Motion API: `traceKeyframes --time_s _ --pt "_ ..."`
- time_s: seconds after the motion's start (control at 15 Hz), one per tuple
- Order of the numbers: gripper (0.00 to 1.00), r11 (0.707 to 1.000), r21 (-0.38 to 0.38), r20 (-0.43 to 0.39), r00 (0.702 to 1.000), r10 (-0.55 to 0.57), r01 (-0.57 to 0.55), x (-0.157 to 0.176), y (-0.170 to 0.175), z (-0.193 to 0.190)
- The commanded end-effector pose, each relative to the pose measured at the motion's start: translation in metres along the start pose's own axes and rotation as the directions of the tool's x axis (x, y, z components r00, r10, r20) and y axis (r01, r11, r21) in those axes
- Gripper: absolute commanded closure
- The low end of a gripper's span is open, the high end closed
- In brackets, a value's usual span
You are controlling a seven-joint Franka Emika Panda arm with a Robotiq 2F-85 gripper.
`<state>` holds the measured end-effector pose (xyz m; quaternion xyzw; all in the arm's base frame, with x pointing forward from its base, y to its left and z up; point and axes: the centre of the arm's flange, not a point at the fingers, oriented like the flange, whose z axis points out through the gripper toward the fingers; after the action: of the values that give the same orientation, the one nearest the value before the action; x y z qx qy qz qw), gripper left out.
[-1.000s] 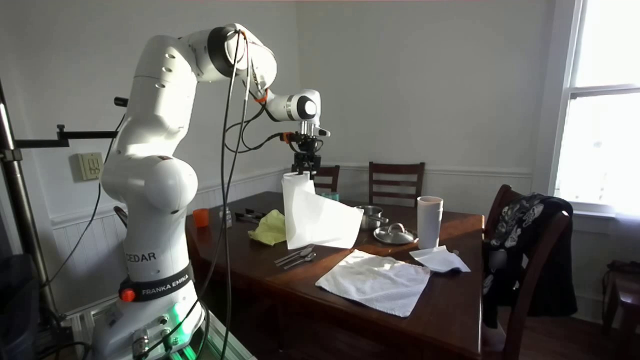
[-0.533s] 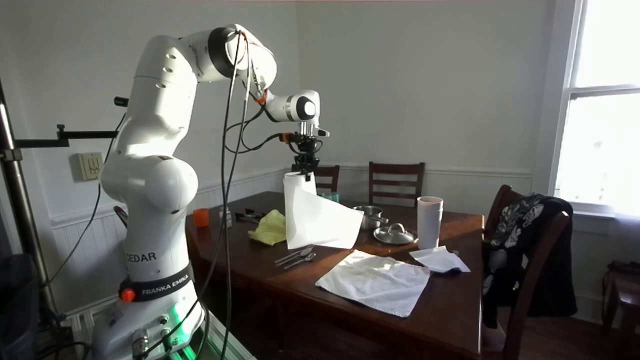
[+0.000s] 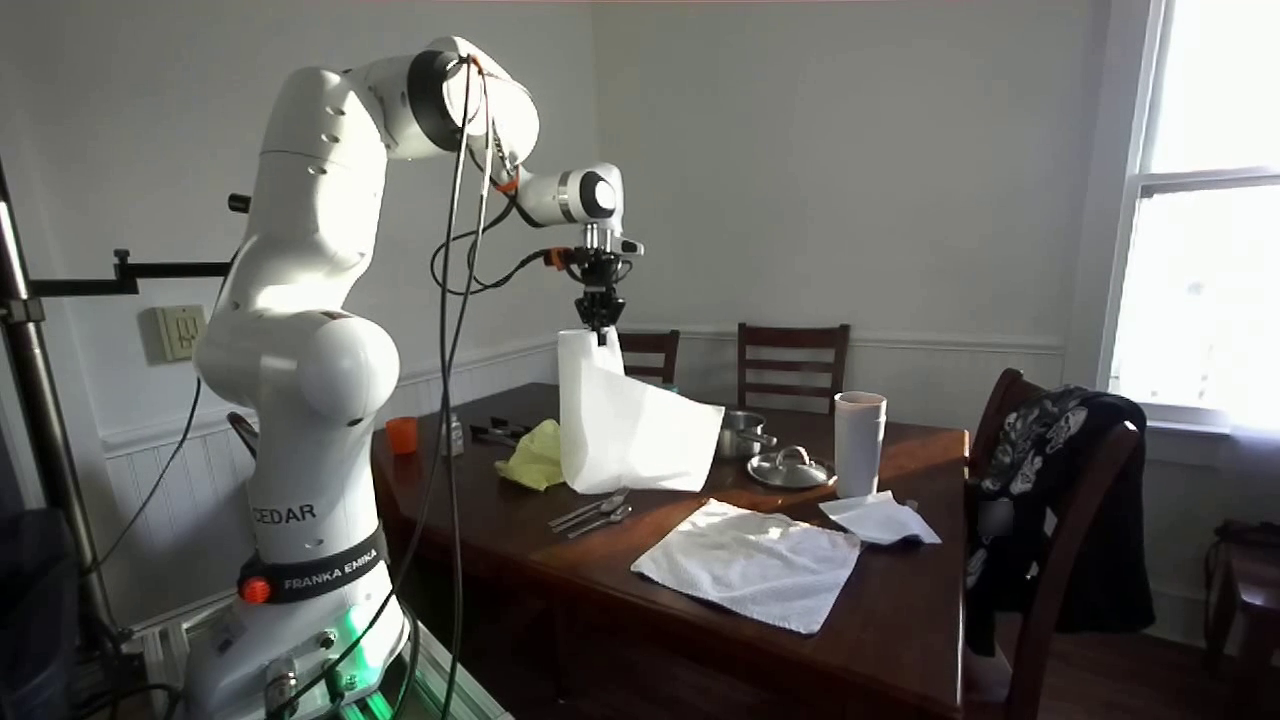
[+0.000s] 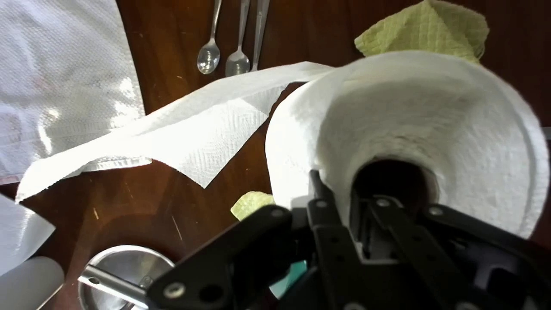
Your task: Take the paper towel roll off its holder and place it on the table
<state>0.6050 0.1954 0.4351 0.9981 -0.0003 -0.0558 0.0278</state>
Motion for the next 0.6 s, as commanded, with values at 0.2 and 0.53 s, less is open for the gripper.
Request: traceKeyframes --time_s 0.2,0.53 --pt "0.97 0.995 -0.077 -0.063 0.996 -0.065 0.060 -0.012 -0.036 -0.132" --pt "0.97 0.997 -0.037 -0.153 0.986 -0.066 0.061 0.027 -0.050 -0.194"
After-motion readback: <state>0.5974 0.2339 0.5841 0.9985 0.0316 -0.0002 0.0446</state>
